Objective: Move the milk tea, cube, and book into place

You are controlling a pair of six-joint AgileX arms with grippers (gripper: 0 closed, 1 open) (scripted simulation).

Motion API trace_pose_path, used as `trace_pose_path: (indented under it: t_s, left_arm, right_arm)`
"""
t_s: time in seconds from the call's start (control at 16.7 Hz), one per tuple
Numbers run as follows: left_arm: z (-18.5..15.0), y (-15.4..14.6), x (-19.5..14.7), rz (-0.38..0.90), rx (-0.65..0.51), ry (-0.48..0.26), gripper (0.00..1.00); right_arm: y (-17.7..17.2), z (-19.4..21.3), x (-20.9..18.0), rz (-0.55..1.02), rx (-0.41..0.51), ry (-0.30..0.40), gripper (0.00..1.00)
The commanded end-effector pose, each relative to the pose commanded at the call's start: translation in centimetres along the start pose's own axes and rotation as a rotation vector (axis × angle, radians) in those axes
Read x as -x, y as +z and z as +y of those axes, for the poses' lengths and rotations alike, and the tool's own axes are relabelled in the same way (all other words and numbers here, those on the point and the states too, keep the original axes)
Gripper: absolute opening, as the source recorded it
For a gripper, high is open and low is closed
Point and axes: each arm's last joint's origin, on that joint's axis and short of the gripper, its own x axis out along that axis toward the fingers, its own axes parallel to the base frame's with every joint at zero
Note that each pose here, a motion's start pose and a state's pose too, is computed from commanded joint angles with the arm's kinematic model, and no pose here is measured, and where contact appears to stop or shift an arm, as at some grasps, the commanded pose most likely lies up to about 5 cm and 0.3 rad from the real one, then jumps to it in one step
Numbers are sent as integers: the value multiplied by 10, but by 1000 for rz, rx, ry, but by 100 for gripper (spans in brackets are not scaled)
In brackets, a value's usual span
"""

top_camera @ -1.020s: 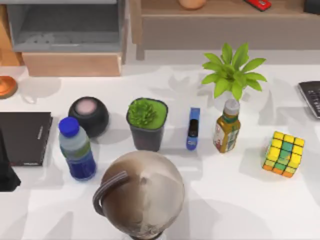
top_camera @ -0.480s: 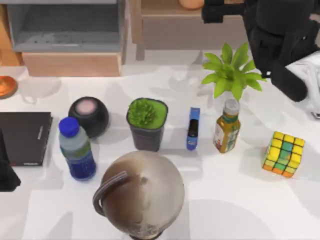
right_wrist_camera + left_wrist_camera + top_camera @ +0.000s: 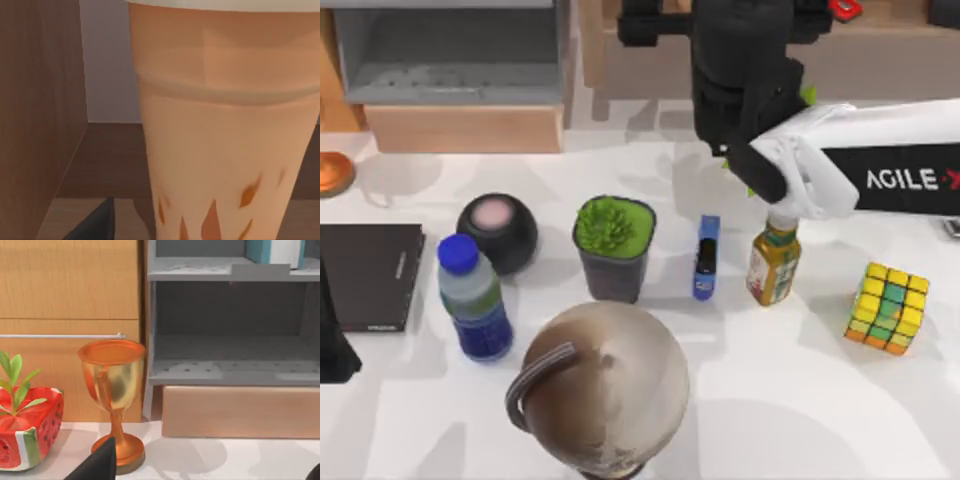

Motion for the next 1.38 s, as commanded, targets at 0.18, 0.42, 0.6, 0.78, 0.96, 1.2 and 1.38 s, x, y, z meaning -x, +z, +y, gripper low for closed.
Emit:
trace_pose_path:
  t_s: [0.18, 0.42, 0.6, 0.78, 0.96, 1.2, 1.38]
  left_arm:
    - [0, 0, 0, 0, 0, 0, 100]
    - [0, 0, 0, 0, 0, 0, 100]
    - [0, 0, 0, 0, 0, 0, 100]
    - [0, 0, 0, 0, 0, 0, 100]
    - [0, 0, 0, 0, 0, 0, 100]
    - [0, 0, 0, 0, 0, 0, 100]
    - [0, 0, 0, 0, 0, 0, 100]
  right_arm:
    - [0, 0, 0, 0, 0, 0, 100]
    - [0, -1, -4, 3, 2, -1, 100]
    - [0, 2, -22, 0, 0, 0, 100]
    - [0, 1, -49, 0, 0, -1, 100]
    - [2, -2, -73, -3, -2, -1, 100]
    - [0, 0, -80, 0, 0, 0, 100]
    - [0, 0, -80, 0, 0, 0, 92]
